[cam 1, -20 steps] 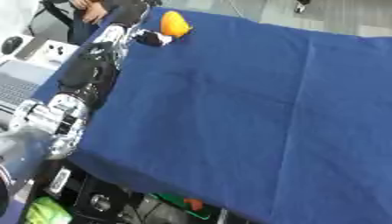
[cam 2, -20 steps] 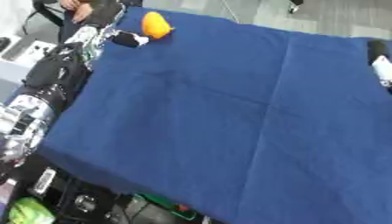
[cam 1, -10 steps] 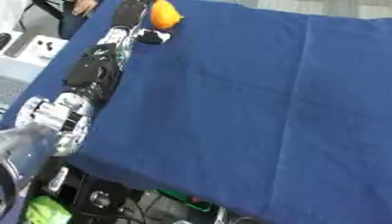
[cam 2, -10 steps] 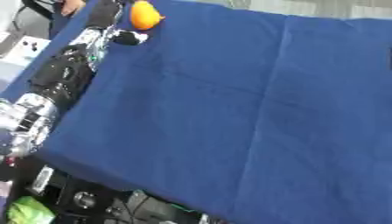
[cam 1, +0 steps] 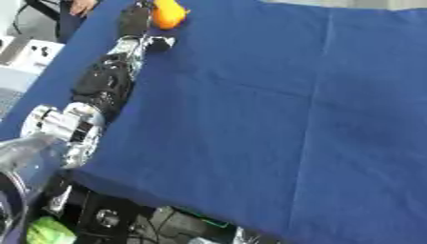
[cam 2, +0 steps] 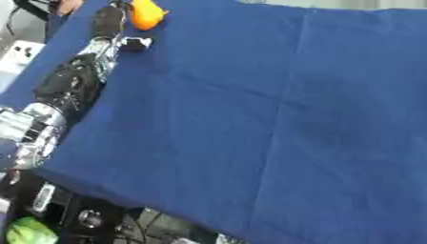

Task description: Pick up the objects with one hand, pass them to the other hand, and then place them into the box on the other side of the table.

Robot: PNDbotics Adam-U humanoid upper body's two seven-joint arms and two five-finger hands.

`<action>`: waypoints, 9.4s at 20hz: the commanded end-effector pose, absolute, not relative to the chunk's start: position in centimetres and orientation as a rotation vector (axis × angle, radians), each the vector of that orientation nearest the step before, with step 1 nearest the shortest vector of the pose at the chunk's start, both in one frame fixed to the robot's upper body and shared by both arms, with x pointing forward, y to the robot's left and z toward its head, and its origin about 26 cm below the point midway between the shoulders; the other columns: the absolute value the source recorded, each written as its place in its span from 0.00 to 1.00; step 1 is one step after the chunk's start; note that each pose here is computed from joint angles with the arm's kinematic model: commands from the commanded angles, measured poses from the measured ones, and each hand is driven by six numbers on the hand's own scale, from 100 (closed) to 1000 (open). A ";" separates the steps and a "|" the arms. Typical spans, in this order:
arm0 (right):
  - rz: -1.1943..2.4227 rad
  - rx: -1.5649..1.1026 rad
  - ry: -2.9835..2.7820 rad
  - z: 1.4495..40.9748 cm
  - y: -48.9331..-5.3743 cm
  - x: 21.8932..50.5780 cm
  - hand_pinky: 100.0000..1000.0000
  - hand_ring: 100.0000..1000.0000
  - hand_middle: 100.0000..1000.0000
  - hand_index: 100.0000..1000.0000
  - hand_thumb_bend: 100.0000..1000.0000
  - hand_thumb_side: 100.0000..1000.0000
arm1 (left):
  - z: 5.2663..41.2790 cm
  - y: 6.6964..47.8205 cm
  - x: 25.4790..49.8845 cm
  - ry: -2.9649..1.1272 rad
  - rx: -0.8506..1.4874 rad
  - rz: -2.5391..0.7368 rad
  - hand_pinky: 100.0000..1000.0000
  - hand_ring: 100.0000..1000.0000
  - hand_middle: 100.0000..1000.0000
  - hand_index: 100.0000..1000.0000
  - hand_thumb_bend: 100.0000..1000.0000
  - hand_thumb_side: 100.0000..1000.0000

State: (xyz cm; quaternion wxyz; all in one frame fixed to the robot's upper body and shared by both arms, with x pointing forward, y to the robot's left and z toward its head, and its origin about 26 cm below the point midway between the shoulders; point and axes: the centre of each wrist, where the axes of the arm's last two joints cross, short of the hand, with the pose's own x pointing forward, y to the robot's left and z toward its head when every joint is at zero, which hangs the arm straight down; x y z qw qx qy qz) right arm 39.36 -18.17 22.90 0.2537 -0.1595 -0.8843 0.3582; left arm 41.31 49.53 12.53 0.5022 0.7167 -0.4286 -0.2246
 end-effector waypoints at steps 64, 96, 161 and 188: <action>1.028 -0.548 -2.600 27.5 -15.5 38.4 0.87 0.80 0.81 0.94 0.23 0.34 | 25.0 27.7 35.1 -2.361 -0.006 -0.823 0.63 0.21 0.24 0.30 0.00 0.21; 1.336 -0.375 -2.822 31.2 -8.1 35.1 0.93 0.81 0.81 0.91 0.22 0.34 | 24.1 22.2 38.4 -2.415 -0.320 -0.967 0.63 0.21 0.24 0.30 0.00 0.23; 0.999 -0.446 -2.753 26.2 -8.1 37.0 0.61 0.50 0.50 0.40 0.00 0.00 | 24.6 20.2 37.4 -2.492 -0.335 -0.970 0.68 0.35 0.41 0.44 0.14 0.26; 1.332 -0.284 -2.727 26.5 -6.2 36.3 0.82 0.66 0.72 0.83 0.41 0.25 | 25.1 19.0 37.0 -2.503 -0.420 -0.957 0.69 0.35 0.41 0.45 0.11 0.25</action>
